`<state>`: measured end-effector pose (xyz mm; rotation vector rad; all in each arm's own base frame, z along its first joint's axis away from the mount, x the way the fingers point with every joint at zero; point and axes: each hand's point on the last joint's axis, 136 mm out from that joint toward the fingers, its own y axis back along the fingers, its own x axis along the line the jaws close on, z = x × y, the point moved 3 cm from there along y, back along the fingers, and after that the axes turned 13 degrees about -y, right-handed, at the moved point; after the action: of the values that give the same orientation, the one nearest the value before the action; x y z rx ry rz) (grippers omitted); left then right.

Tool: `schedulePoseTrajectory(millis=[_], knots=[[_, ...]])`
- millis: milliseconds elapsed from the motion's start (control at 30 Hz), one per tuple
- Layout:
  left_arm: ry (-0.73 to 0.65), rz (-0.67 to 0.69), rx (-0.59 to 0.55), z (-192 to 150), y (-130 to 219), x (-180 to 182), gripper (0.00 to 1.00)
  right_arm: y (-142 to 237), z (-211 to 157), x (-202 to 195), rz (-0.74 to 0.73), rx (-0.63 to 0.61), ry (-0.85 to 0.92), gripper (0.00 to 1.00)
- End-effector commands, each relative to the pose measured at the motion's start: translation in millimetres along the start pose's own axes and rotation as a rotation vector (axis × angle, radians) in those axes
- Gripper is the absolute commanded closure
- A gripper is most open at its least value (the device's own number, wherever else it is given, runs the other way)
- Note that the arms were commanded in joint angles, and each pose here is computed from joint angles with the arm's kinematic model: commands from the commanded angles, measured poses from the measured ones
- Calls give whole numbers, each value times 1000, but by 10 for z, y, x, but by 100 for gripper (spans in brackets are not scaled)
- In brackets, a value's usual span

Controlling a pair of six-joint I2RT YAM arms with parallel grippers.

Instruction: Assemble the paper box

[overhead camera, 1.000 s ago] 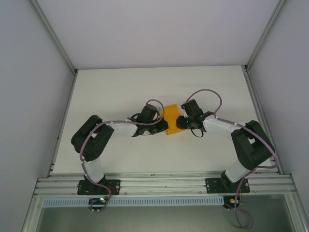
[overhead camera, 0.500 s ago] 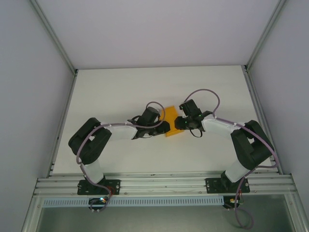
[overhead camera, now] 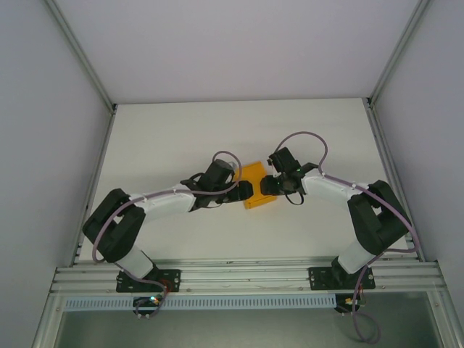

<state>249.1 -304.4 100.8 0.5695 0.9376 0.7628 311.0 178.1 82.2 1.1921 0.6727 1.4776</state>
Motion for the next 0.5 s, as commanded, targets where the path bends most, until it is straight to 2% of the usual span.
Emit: schedulePoseTrajectory(millis=[0, 100, 167, 300, 467], knots=[[-14, 55, -1, -3, 88, 147, 20, 137, 99, 52, -11, -32, 21, 49], [-17, 76, -19, 45, 135, 187, 16, 194, 193, 124, 9, -60, 28, 47], [-17, 67, -29, 76, 145, 177, 17, 222, 229, 161, 20, -70, 33, 46], [-20, 59, -36, 148, 123, 179, 16, 247, 302, 210, 33, -87, 42, 37], [-5, 48, -48, 274, 61, 258, 16, 233, 371, 166, 26, -93, 24, 34]])
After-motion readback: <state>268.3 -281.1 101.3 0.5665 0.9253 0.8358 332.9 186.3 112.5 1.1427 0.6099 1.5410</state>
